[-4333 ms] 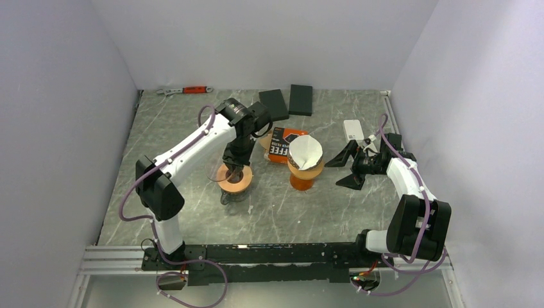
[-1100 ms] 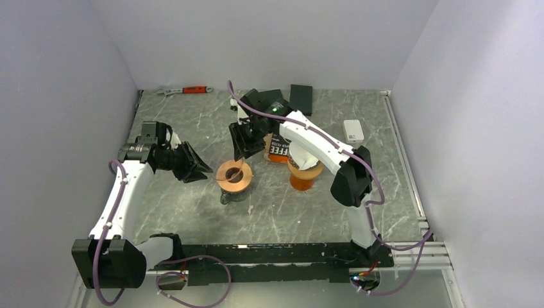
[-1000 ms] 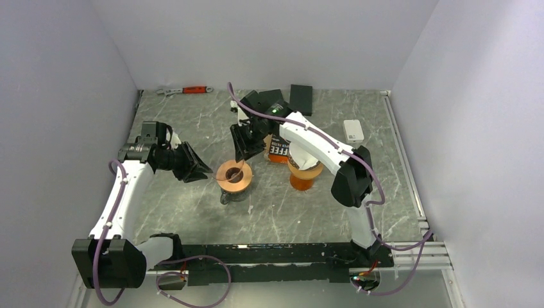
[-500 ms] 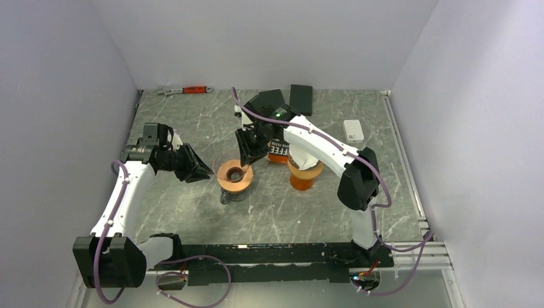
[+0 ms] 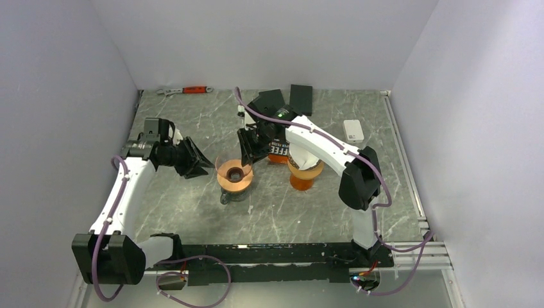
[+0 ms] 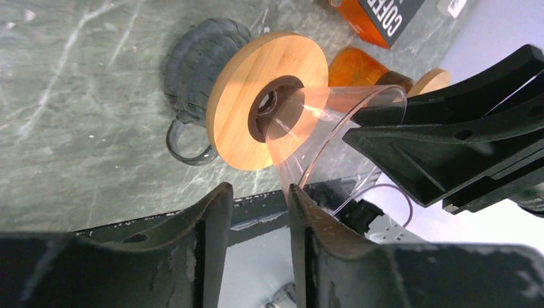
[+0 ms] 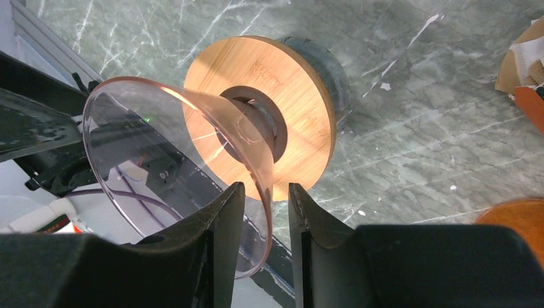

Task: Place the coffee filter in the dripper

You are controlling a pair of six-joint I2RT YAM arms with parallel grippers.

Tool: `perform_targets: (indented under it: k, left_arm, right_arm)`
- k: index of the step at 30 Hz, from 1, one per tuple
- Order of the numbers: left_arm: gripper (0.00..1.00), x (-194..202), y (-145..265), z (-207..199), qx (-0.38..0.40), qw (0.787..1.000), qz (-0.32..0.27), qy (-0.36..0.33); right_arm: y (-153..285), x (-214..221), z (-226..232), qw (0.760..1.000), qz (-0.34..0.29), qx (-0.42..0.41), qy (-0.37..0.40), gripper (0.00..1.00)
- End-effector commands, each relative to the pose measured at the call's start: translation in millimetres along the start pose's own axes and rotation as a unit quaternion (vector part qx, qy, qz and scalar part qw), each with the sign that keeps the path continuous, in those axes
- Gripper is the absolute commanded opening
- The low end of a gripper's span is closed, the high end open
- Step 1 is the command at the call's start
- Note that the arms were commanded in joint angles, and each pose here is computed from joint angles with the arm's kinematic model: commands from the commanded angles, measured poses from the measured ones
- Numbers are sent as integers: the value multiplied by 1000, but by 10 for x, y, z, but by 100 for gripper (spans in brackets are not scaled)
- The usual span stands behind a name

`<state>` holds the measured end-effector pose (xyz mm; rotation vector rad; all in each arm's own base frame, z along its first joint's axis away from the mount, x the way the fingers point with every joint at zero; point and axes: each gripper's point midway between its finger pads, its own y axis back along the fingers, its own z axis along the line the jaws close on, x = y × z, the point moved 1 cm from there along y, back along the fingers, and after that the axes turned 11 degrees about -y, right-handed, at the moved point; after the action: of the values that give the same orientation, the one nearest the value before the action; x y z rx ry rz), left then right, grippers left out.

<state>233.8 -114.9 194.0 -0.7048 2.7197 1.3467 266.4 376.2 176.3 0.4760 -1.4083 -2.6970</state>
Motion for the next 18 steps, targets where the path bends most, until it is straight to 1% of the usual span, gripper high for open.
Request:
perform_targets:
  k: [1, 4, 6, 8, 10, 15, 18]
  left_arm:
    - [46, -137, 217, -18, -40, 998, -43, -23]
    - [49, -208, 316, -88, -35, 996, -75, -28]
    - [49, -246, 336, -180, -11, 995, -90, -36]
    - [47, -245, 315, -257, 15, 995, -85, -39]
    - [45, -209, 248, -286, 31, 997, -68, -36]
    - [42, -114, 132, -392, 46, 997, -47, -50]
    - [40, -70, 76, -390, 37, 997, -41, -54]
  right_arm:
    - [300, -146, 214, 998, -43, -31, 14, 37]
    - [375, -166, 232, 998, -50, -36, 13, 40]
    - [426, -178, 243, 998, -54, -41, 11, 45]
    - [490, -197, 256, 997, -60, -45, 8, 49]
    - [550, -221, 264, 997, -67, -49, 6, 51]
    - [614, -237, 270, 996, -69, -58, 4, 47]
    - [590, -211, 264, 996, -61, -60, 3, 39]
